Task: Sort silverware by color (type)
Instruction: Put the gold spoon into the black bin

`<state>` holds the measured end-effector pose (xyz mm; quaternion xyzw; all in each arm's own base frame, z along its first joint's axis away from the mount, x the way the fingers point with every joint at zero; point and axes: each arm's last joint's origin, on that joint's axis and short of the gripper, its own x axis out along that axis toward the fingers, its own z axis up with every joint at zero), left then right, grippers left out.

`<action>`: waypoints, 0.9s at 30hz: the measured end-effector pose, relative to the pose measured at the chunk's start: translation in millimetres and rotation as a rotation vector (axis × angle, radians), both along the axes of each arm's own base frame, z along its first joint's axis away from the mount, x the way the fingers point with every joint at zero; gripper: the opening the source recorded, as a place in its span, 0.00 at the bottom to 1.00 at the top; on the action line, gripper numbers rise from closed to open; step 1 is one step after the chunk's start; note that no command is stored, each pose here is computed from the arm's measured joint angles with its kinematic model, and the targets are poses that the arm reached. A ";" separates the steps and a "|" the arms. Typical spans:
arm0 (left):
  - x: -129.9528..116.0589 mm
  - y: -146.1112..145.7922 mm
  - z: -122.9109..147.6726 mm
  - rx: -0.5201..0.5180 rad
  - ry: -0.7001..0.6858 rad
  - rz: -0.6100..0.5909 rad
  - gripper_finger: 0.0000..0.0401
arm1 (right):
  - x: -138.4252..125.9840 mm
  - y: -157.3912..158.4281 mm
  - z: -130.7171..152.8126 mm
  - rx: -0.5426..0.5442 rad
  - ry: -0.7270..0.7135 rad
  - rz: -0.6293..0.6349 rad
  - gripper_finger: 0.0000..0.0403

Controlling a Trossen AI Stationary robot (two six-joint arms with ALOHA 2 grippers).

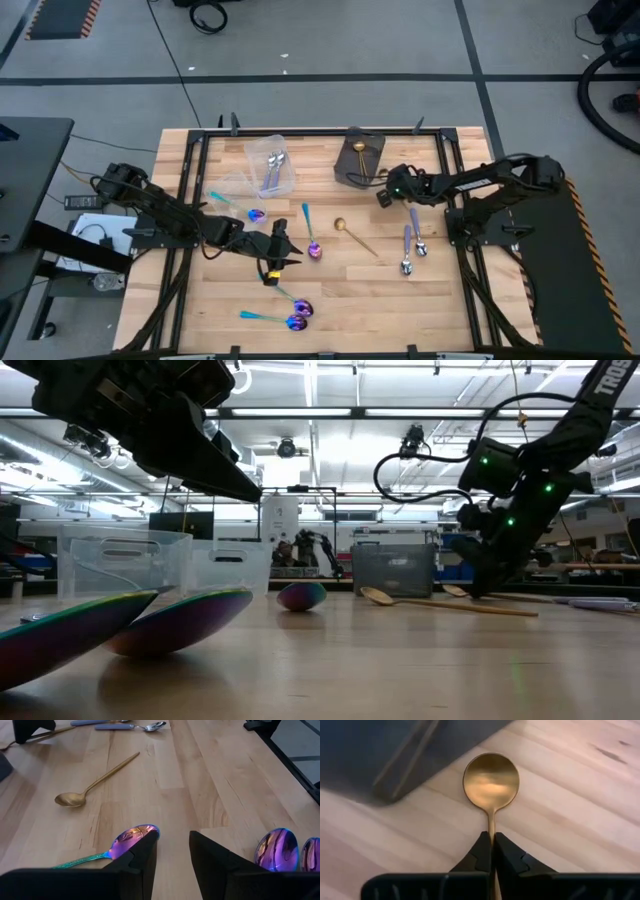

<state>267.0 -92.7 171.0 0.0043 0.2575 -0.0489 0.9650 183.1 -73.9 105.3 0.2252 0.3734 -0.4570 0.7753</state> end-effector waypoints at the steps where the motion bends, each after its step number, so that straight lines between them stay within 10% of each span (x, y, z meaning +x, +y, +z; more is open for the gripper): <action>1: 0.0 0.0 0.0 0.000 0.000 0.000 0.31 | -0.6 0.4 1.4 0.005 -0.004 0.006 0.03; 27: 0.9 0.0 1.4 -0.006 -0.016 0.001 0.31 | 5.1 -1.4 61.8 -0.049 -0.029 0.044 0.03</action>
